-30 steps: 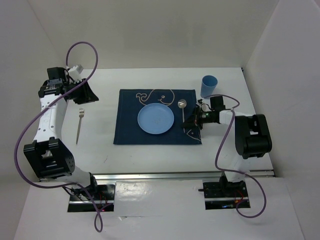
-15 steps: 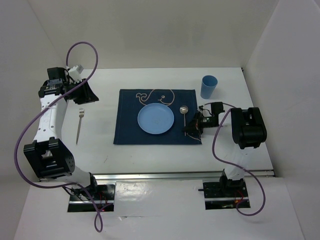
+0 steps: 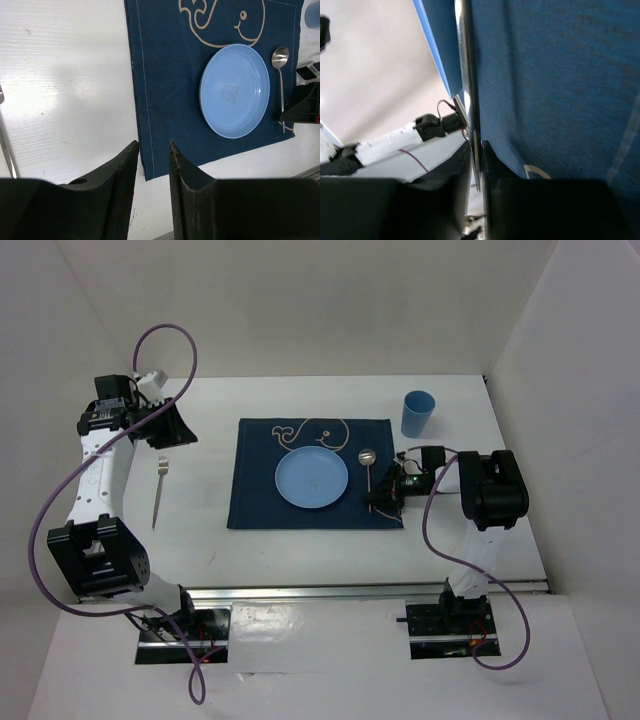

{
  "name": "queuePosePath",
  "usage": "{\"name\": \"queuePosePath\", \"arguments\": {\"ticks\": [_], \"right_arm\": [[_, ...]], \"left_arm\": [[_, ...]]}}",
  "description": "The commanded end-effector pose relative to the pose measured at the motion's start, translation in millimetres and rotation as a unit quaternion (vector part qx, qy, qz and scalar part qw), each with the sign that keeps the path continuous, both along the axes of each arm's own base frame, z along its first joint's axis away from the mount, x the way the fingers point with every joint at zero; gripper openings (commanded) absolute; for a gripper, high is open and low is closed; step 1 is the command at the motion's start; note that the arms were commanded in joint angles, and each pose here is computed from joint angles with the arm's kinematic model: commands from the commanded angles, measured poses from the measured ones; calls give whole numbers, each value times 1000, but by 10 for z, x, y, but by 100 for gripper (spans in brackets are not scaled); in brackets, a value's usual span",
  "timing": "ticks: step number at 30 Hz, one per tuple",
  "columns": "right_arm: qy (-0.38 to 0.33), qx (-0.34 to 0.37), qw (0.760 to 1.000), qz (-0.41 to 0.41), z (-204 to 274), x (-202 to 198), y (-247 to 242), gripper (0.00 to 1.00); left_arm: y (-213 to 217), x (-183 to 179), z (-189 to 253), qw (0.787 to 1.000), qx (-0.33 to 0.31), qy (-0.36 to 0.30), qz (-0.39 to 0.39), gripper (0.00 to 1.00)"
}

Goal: Set the dinner table for one person

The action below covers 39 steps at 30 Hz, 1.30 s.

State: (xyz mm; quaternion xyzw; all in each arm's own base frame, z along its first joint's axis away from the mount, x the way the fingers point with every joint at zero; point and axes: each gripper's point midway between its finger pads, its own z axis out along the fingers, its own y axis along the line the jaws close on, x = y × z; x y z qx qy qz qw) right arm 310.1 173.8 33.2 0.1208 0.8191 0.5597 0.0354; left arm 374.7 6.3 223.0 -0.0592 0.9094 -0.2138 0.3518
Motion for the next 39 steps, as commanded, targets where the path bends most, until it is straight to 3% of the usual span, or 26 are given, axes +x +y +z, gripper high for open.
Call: {"name": "queuePosePath", "arguments": {"ticks": [1,9,17,27,32,39], "right_arm": [[-6,-3,1000,-10,-16,74,-48,28],[16,-23,999,-21,-88,-12,-73,42],[-2,-90,995,-44,45,93,-109,55],[11,-143,990,-11,-8,76,60,57],[21,-200,979,-36,-120,158,-71,57],[-6,-245,969,-29,-4,244,-114,57]], "left_arm": [[-20,-20,62,1000,0,-15,-14,38],[-20,-20,62,1000,0,-15,-14,38],[-34,-22,68,1000,-3,-16,-17,38],[-49,-24,75,1000,-7,-17,-20,38],[-49,-24,75,1000,-7,-17,-20,38],[-49,-24,75,1000,-7,-17,-20,38]]}}
